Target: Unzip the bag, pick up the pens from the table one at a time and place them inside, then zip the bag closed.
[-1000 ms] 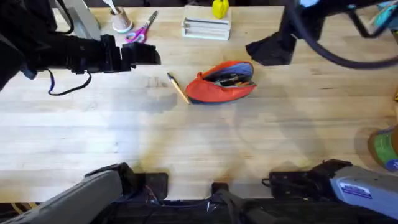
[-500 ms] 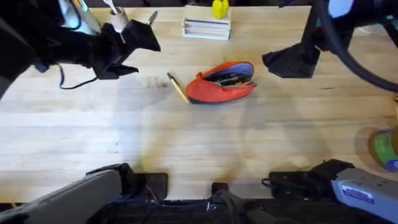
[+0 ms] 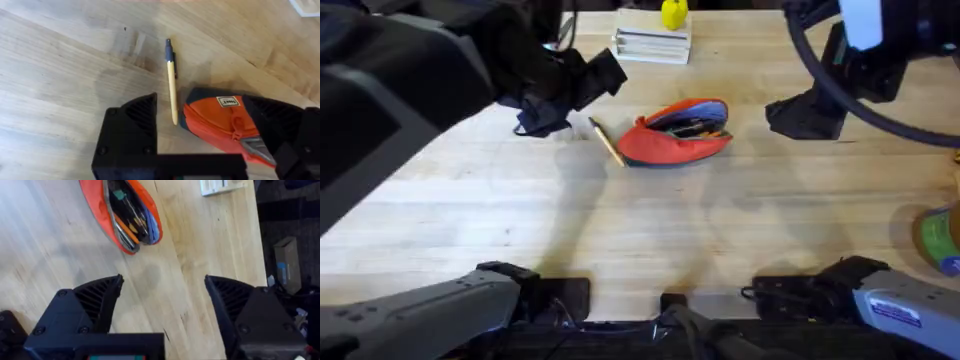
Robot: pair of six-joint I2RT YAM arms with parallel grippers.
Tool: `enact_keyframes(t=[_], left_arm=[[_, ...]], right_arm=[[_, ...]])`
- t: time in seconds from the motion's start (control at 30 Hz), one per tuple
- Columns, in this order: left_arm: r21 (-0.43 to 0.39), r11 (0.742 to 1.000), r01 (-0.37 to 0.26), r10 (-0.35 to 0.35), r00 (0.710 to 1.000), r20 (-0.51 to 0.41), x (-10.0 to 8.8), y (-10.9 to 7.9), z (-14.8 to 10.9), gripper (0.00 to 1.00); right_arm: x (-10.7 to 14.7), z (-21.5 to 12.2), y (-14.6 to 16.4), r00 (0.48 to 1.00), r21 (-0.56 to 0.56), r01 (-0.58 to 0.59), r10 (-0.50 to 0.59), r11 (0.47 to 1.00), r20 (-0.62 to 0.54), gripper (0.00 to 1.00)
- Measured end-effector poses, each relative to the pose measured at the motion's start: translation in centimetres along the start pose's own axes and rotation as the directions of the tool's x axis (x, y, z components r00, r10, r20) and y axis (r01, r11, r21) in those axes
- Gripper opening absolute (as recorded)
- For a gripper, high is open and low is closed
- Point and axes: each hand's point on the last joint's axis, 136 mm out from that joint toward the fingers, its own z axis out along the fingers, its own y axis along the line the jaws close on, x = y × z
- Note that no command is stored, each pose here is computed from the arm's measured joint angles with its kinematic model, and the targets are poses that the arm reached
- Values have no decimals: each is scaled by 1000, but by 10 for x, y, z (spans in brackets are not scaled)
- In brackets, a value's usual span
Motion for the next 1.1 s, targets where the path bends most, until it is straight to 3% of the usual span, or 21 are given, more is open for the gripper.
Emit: enact_keyframes(t=[0.33, 0.5, 0.6, 0.67, 0.87, 1.1], left_arm=[[-209, 972, 109, -128, 988, -81, 29, 22, 63, 995], [-287, 950, 124, -158, 983, -99, 35, 35, 83, 965], [-299, 946, 129, -164, 982, -94, 34, 36, 84, 863], [-312, 941, 128, -165, 982, -94, 34, 38, 85, 736], [-320, 938, 132, -169, 982, -88, 34, 40, 86, 81], [-312, 940, 135, -178, 977, -113, 36, 36, 83, 50]], right_arm=[[3, 0, -3, 1000, 19, 1, -1, 1000, -18, 997], [3, 0, -4, 1000, 21, 19, -19, 1000, -21, 997], [3, 0, -6, 999, 29, 30, -30, 999, -19, 997], [2, 0, -7, 999, 34, 34, -34, 999, -15, 997], [1, 0, -8, 999, 37, 44, -43, 998, -14, 997], [1, 0, -8, 999, 37, 47, -47, 998, -13, 996]])
